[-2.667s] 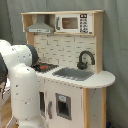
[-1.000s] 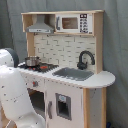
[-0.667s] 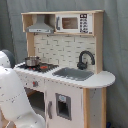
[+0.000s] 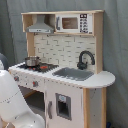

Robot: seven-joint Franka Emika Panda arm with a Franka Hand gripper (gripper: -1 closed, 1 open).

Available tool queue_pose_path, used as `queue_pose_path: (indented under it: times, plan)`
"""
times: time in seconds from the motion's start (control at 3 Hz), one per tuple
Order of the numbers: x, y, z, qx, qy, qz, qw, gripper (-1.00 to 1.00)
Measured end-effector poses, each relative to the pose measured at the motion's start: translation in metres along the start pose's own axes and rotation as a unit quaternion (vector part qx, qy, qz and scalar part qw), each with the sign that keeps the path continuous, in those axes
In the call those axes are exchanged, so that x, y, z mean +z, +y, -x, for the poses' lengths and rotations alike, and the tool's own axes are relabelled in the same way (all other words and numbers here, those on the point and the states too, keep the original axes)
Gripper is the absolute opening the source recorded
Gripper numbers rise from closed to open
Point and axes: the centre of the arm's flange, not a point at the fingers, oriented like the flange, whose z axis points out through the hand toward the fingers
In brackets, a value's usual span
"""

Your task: Play with the kitchen

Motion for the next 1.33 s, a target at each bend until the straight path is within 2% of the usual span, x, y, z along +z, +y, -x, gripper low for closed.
queue_pose_path:
  times: [0.33,0.67,1.0,1.33]
  plan:
    - [-0.016,-0.019,-0.007,0.043,0.005,-0.002,0.9991,1.00]
    - [-0.031,-0.041,-0.010,0.084,0.007,-0.008,0.9964,1.00]
    - [-0.045,-0.064,-0.011,0.123,0.006,-0.019,0.9923,1.00]
    - [-0.057,-0.087,-0.012,0.161,0.004,-0.035,0.9864,1.00]
